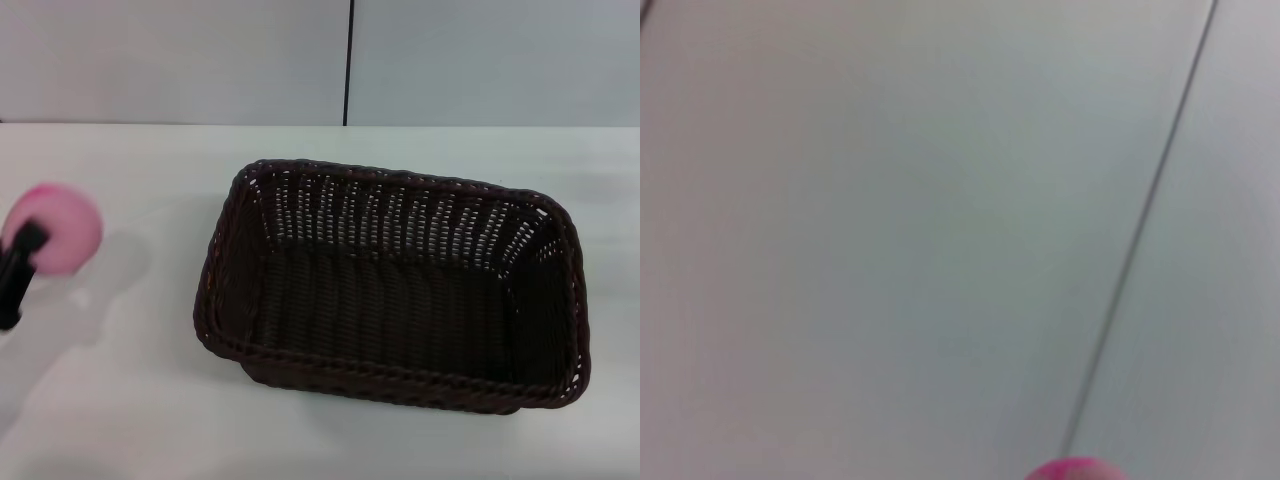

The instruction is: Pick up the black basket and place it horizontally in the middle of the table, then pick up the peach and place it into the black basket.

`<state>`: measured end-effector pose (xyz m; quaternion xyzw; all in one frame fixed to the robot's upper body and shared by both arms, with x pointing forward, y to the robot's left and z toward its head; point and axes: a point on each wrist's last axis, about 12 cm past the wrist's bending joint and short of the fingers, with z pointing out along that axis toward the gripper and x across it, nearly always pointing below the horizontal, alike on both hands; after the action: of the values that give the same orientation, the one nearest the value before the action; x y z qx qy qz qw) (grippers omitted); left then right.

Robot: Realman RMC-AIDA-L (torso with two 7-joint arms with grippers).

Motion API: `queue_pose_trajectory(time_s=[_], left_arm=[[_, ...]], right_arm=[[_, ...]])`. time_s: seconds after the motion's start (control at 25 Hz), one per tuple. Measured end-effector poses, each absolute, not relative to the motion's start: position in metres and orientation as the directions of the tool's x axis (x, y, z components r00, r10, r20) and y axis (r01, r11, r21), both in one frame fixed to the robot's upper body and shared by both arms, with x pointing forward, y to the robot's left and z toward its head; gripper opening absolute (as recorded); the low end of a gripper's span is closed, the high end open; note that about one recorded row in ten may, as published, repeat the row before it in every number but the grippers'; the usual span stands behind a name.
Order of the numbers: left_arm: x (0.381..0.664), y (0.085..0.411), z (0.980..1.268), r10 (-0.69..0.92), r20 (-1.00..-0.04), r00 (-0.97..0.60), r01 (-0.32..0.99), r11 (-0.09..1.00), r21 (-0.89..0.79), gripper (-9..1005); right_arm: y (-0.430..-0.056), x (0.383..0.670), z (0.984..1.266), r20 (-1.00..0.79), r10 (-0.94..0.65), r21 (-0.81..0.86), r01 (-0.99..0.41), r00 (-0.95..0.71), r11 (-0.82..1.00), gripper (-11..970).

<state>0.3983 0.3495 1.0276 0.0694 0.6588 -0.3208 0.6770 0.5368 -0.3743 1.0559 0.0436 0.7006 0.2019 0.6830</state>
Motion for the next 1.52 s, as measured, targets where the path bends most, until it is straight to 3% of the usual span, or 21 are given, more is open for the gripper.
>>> queue_pose_trajectory(time_s=[0.12, 0.2, 0.32, 0.44, 0.56, 0.8, 1.2, 1.24, 1.36, 1.52], left_arm=[[0.415, 0.333, 1.033, -0.398, -0.916, -0.048, 0.577, 0.738, -0.351, 143], [0.441, 0.301, 1.040, -0.445, -0.893, -0.066, 0.672, 0.642, -0.369, 126], [0.450, 0.287, 1.042, -0.440, -0.893, -0.090, 0.714, 0.597, -0.366, 101], [0.468, 0.251, 1.043, -0.358, -0.919, -0.167, 0.814, 0.476, -0.333, 78], [0.474, 0.237, 1.040, -0.329, -0.922, -0.203, 0.821, 0.456, -0.344, 58], [0.476, 0.232, 1.036, -0.337, -0.918, -0.211, 0.796, 0.485, -0.361, 290], [0.465, 0.239, 1.037, -0.363, -0.923, -0.127, 0.795, 0.520, -0.313, 527], [0.464, 0.242, 1.038, -0.369, -0.923, -0.105, 0.789, 0.534, -0.303, 586], [0.455, 0.259, 1.039, -0.392, -0.920, 0.011, 0.722, 0.639, -0.264, 762], [0.436, 0.295, 1.037, -0.356, -0.909, 0.216, 0.491, 0.844, -0.215, 803]], right_arm=[[-0.372, 0.537, 1.055, -0.940, 0.333, 0.340, -0.218, -0.066, 0.915, 464], [-0.370, 0.538, 1.054, -0.940, 0.336, 0.342, -0.218, -0.067, 0.914, 464], [-0.368, 0.537, 1.051, -0.935, 0.348, 0.356, -0.214, -0.072, 0.910, 464], [-0.367, 0.537, 1.050, -0.932, 0.356, 0.363, -0.210, -0.075, 0.908, 464], [-0.366, 0.534, 1.048, -0.929, 0.361, 0.370, -0.207, -0.080, 0.906, 464], [-0.366, 0.531, 1.045, -0.927, 0.366, 0.375, -0.198, -0.084, 0.906, 464], [-0.367, 0.530, 1.044, -0.930, 0.362, 0.369, -0.185, -0.070, 0.911, 464], [-0.369, 0.528, 1.044, -0.928, 0.366, 0.371, -0.173, -0.061, 0.912, 464], [-0.379, 0.519, 1.043, -0.924, 0.382, 0.382, -0.114, -0.021, 0.917, 464], [-0.397, 0.504, 1.040, -0.936, 0.350, 0.350, -0.021, 0.035, 0.937, 464]])
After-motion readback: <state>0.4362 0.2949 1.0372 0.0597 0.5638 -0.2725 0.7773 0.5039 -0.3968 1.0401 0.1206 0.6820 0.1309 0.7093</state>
